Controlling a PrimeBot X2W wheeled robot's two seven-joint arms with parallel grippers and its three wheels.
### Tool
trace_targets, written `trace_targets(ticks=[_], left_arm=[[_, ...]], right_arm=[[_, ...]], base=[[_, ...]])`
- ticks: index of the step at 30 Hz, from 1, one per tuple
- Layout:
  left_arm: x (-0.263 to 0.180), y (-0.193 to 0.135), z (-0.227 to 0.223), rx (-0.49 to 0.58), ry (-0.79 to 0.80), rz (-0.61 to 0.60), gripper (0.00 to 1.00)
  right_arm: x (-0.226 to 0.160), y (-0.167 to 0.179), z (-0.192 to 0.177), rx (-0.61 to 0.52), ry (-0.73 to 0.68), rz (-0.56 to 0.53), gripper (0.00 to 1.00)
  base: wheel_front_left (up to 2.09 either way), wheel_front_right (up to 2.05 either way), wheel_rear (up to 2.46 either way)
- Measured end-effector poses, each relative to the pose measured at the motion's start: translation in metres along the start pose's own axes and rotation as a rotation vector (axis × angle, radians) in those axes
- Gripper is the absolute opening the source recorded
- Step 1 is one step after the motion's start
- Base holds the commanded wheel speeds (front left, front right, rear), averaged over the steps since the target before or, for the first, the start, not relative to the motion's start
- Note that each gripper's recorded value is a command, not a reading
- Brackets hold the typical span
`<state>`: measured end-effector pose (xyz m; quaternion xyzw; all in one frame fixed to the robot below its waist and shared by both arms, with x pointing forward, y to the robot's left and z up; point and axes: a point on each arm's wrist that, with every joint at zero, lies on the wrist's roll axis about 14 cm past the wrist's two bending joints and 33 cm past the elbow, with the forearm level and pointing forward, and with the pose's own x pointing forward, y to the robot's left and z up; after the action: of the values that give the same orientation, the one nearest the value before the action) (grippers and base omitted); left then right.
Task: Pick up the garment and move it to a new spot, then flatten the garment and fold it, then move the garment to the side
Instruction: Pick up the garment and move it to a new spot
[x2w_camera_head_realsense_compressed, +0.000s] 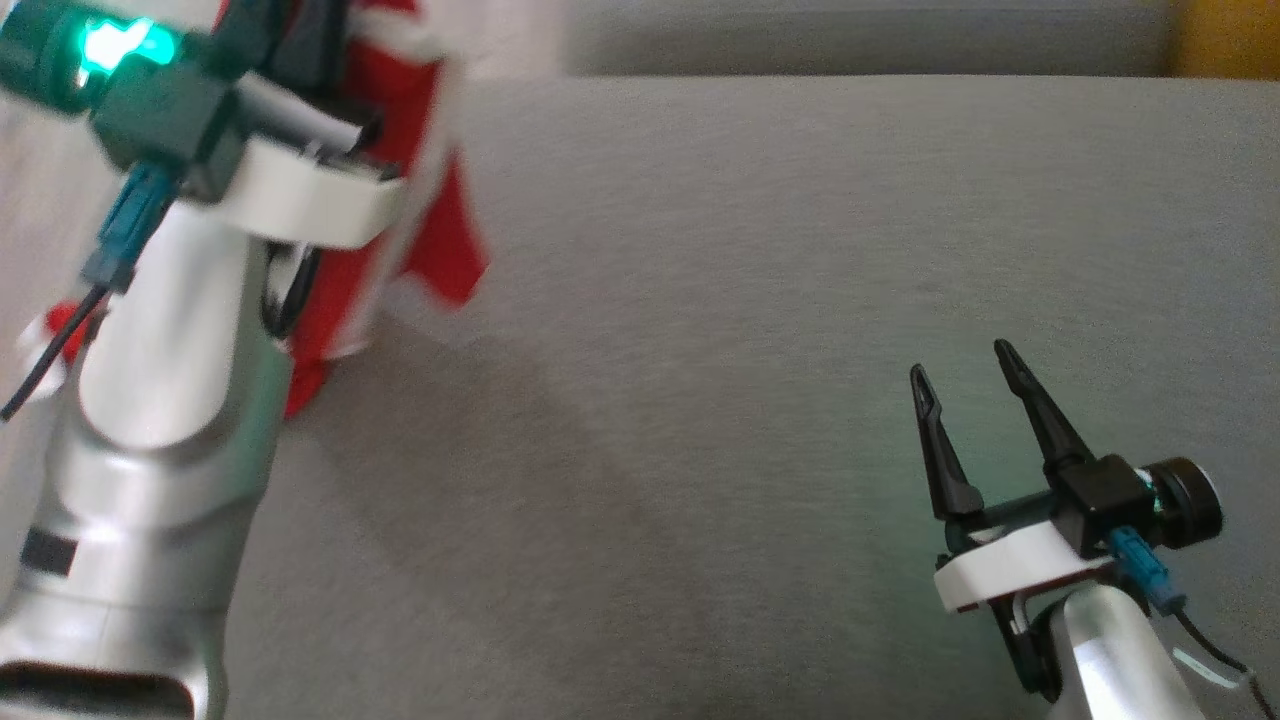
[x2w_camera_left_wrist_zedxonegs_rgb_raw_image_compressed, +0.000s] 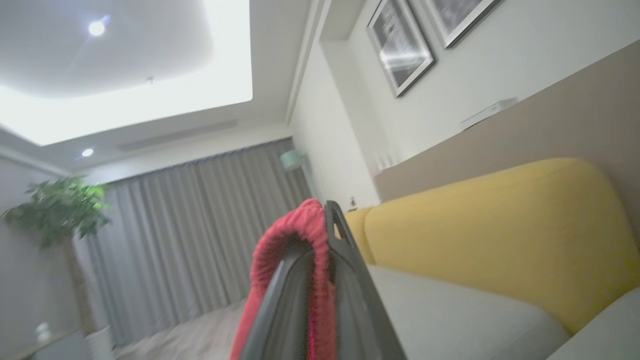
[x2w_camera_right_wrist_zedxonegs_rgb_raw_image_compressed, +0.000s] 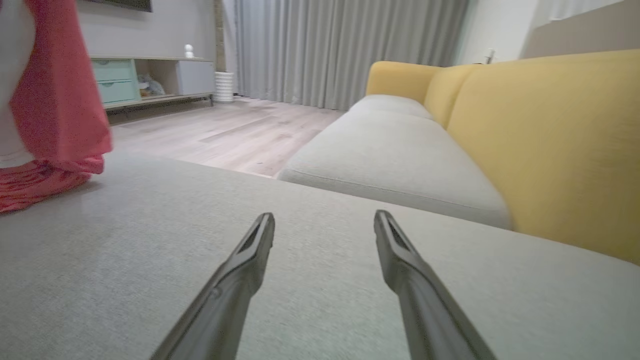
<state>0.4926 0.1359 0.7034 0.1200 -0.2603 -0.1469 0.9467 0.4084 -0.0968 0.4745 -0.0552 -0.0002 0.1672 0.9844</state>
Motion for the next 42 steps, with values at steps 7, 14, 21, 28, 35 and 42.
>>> trace_targets(ticks=[7,14,21,28,35,42], left_arm=[[0.073,-0.107,0.094,-0.065,-0.261,-0.271,0.0],[0.088,-0.22,0.084,-0.303,-0.196,-0.486,0.0],[0.003,-0.323,-0.046,-0.499,0.198,-0.673,0.0],[-0.061,-0.32,-0.122,-0.521,0.439,-0.588,1.0],[-0.12,-0.268,-0.143,-0.559,0.56,-0.343,1.0],[-0.186,-0.195,-0.132,-0.553,0.592,-0.035,1.0]], right_arm=[[-0.063,-0.063,0.023,0.0,-0.053,-0.241,1.0],[-0.111,-0.102,0.028,0.023,-0.066,-0.416,1.0],[-0.12,-0.114,0.006,0.061,0.004,-0.47,1.0],[-0.102,-0.109,-0.004,0.073,0.03,-0.433,1.0],[-0.086,-0.091,-0.012,0.088,0.044,-0.365,1.0],[-0.093,-0.057,-0.027,0.141,0.079,-0.289,1.0]], base=[[0.0,0.0,0.0],[0.0,0.0,0.0],[0.0,0.0,0.0],[0.0,0.0,0.0],[0.0,0.0,0.0],[0.0,0.0,0.0]])
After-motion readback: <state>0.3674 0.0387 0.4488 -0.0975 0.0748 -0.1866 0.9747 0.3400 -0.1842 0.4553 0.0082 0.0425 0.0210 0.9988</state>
